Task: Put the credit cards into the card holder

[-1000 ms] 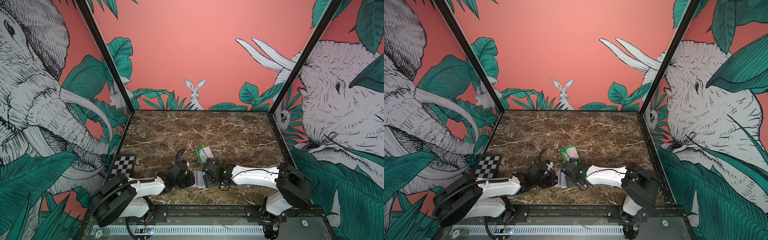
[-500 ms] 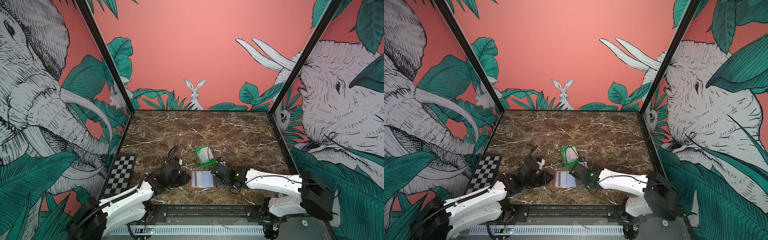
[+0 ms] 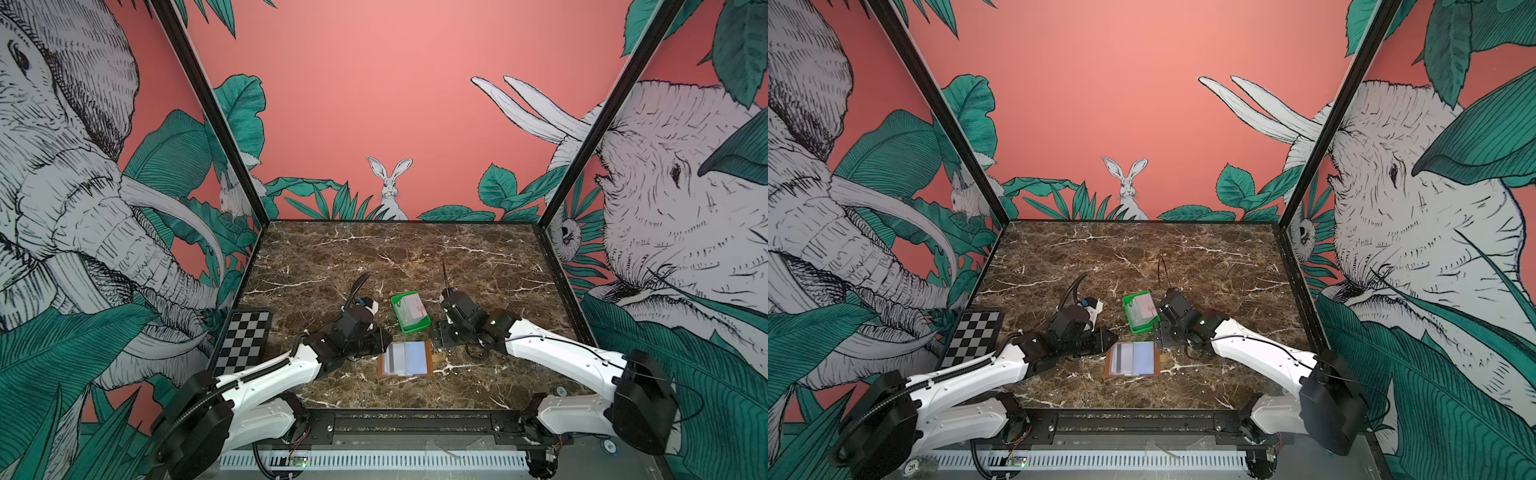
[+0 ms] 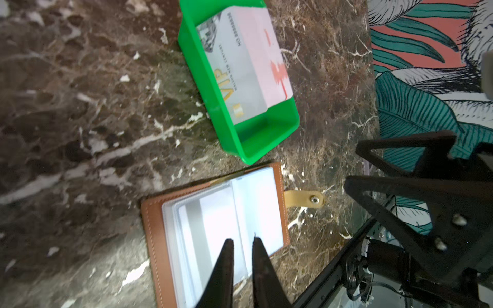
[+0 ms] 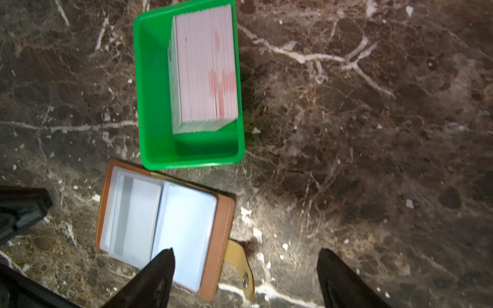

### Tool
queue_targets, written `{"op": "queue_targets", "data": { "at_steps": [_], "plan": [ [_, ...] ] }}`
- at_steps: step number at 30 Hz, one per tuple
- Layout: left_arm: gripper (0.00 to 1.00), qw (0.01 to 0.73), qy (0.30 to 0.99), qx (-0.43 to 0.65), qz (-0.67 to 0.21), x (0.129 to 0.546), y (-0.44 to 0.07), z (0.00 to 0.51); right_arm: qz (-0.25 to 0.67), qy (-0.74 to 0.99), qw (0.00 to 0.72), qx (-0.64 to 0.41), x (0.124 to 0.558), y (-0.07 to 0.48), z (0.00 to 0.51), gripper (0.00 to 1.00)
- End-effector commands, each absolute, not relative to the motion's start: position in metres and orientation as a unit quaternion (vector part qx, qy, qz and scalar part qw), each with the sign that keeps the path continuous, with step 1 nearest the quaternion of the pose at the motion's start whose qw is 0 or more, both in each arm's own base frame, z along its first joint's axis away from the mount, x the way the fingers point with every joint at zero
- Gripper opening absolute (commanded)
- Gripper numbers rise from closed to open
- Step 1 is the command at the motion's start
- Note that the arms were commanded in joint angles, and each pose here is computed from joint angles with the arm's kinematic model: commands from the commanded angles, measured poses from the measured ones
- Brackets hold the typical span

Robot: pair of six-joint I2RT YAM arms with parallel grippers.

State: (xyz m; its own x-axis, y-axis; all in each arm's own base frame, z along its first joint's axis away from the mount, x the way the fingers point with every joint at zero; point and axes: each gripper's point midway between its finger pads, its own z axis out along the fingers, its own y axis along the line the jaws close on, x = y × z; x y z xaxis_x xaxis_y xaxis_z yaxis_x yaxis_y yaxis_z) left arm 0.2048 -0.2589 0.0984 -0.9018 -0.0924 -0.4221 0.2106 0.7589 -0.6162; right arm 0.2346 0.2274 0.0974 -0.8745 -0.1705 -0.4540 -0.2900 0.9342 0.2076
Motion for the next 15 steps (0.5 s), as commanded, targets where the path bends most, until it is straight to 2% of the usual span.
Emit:
{"op": "queue_targets", "data": {
  "at_steps": [1, 15],
  "plan": [
    [0.19, 0.25, 0.901, 0.056, -0.35, 0.223, -0.272, 0.115, 0.168, 0.948, 0.225, -0.151, 0.251, 0.249, 0.101, 0.86],
    [0.23, 0.231, 0.893, 0.052, -0.382, 0.268, -0.297, 0.119, 0.197, 0.946, 0.215, -0.141, 0.3, 0.283, 0.086, 0.84]
  ]
}}
